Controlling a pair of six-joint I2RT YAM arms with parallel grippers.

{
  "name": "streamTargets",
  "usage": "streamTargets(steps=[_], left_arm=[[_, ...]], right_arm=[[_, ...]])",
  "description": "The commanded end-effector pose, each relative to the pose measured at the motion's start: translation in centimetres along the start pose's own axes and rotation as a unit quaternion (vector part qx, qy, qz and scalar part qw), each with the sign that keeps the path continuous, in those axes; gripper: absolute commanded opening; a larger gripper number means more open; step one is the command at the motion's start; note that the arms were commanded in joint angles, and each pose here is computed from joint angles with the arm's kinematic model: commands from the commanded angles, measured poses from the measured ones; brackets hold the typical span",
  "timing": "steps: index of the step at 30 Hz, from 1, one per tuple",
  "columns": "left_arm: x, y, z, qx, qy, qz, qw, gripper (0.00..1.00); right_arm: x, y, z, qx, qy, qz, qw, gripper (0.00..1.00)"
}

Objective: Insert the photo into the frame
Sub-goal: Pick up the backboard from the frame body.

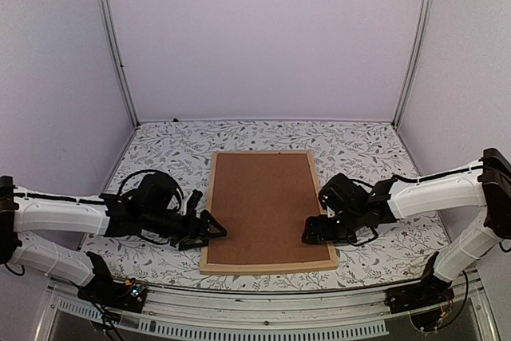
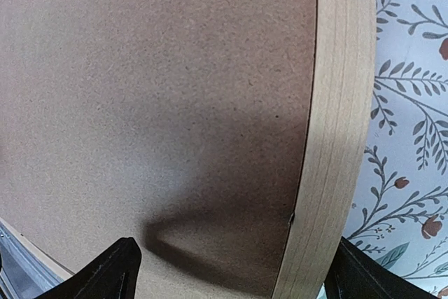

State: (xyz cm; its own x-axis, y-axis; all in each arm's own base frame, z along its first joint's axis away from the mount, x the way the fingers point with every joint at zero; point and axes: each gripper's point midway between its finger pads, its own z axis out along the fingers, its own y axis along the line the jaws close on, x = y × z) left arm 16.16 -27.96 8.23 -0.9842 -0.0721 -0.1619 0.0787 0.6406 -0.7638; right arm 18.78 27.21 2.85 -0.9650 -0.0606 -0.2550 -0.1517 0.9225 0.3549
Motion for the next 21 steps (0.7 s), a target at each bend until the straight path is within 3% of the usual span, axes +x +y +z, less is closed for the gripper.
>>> streamTargets(steps=[1, 21], left_arm=[[-1.8, -8.2, -1.3, 0.168, -0.028, 0.065, 0.983, 0.83], [-1.5, -7.1, -1.2, 0.236, -0.028, -0.035, 0.971, 0.77]], right_arm=[[0.3, 5.1, 0.0, -0.113, 0.016, -0.012, 0.993, 0.92], [1.3, 5.3, 1.3, -0.119, 0.028, -0.002, 0.992, 0.92]])
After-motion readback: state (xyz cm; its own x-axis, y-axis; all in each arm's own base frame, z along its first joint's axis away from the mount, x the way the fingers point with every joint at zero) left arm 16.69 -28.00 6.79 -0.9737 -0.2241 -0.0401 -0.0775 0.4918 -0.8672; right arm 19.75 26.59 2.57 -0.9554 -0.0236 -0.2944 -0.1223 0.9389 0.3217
